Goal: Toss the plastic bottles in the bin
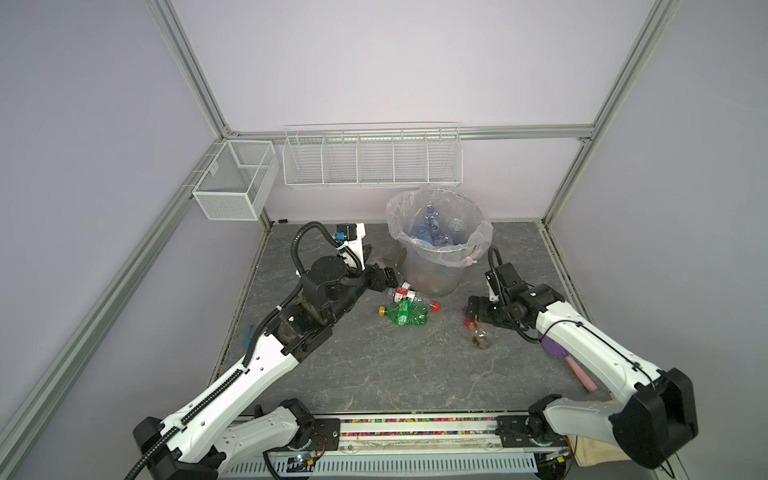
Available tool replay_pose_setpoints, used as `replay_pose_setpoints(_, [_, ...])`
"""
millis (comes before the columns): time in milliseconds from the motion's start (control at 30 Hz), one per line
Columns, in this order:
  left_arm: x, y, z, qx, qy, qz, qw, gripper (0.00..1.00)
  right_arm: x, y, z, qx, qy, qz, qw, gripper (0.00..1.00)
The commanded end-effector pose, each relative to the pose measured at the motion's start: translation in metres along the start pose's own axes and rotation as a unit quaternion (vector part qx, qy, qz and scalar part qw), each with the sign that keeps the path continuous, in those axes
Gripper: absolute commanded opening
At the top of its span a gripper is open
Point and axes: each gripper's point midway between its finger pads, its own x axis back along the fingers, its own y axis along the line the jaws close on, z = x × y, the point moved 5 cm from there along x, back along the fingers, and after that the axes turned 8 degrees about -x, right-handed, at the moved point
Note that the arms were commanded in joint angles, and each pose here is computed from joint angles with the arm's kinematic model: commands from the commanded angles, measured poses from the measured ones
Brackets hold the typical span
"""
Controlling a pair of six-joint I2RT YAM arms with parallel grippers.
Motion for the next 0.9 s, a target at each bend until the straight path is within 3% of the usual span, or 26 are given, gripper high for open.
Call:
replay_pose_setpoints(0, [0.005,0.001,0.001,0.006,-0.002,-0.003,1.0,0.99,-0.013,0.0,0.005,0.035,0.016,0.039,0.999,0.98])
replay_pose_setpoints(267, [0.008,0.003,0.003,0.006,-0.001,-0.007,1.0,0.99,-0.042,-0.004,0.015,0.057,0.038,0.104,0.992,0.95])
replay_pose_setpoints(467, [0.011,0.005,0.004,0.007,-0.001,-0.011,1.0,0.99,-0.063,-0.01,0.024,0.056,0.064,0.123,0.989,0.87])
replay_pose_setpoints(700, [0.012,0.006,0.005,0.005,-0.001,-0.012,1.0,0.99,-0.07,-0.012,0.028,0.054,0.074,0.132,0.987,0.7])
replay_pose_setpoints(867, [0.011,0.006,0.006,0.005,0.001,-0.013,1.0,0.99,-0.061,-0.012,0.027,0.059,0.063,0.132,0.987,0.49])
